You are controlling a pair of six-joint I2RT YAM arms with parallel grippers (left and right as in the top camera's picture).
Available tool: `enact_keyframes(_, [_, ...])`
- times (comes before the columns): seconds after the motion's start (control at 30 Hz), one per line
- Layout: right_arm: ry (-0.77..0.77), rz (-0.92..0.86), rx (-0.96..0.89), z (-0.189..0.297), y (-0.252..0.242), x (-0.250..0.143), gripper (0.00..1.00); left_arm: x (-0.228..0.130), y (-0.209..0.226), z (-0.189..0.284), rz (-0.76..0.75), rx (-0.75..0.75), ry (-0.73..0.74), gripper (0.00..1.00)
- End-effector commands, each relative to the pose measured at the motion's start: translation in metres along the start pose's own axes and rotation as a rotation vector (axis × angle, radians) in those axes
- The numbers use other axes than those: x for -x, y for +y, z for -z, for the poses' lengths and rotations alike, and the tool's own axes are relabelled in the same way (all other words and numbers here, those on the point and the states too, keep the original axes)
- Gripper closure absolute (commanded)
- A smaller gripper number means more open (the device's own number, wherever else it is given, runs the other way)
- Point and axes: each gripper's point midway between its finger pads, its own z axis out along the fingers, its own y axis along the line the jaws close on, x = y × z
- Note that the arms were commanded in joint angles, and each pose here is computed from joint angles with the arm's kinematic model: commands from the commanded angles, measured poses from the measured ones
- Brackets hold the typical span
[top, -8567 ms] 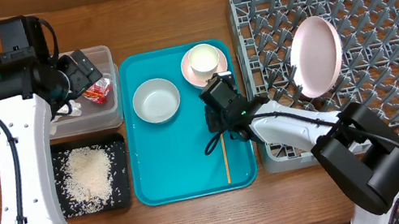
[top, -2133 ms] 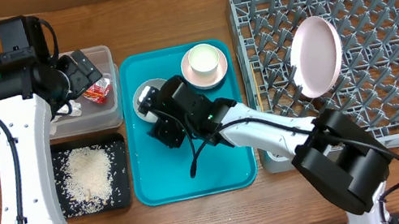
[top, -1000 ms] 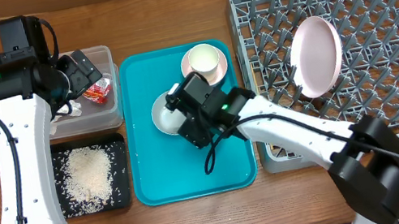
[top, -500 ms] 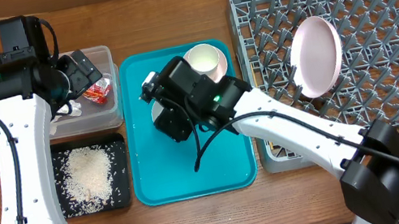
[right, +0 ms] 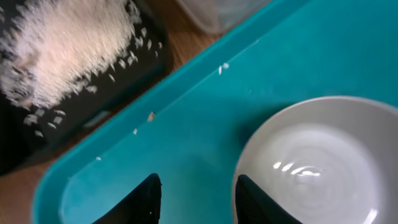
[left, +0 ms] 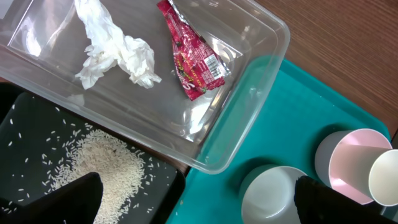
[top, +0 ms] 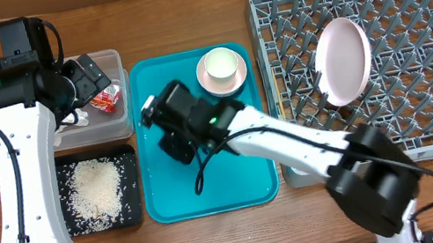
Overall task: Sort waste into correct bins and load items into the dishwasher
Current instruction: 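Lower the right gripper and close it on the white bowl's rim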
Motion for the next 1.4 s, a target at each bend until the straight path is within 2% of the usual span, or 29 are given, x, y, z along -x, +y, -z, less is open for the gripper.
enact_keyframes(0.0, [0.041, 0.006, -0.07, -0.018, -0.01, -0.013, 0.63, 0.002, -0.001, 0.004, -0.026, 0.001, -0.015, 0.0])
enact_keyframes(0.13, [0.047, 0.004, -0.069, -0.019, -0.01, -0.014, 0.69, 0.002, -0.002, 0.004, -0.027, 0.001, -0.014, 0.0])
enact_keyframes(0.37, [0.088, 0.002, -0.132, -0.021, -0.021, -0.026, 0.7, 0.002, -0.002, 0.004, -0.027, 0.0, -0.014, 0.0])
enact_keyframes(0.97, [0.158, -0.005, -0.132, -0.023, -0.022, -0.043, 0.73, 0.002, -0.002, 0.004, -0.027, 0.0, -0.014, 0.0])
enact_keyframes(1.17, [0.16, -0.005, -0.147, -0.022, -0.025, -0.044, 0.82, 0.002, -0.002, 0.004, -0.027, 0.0, -0.014, 0.0])
enact_keyframes(1.37, [0.161, -0.005, -0.147, -0.022, -0.025, -0.044, 0.83, 0.002, -0.002, 0.004, -0.027, 0.0, -0.014, 0.0])
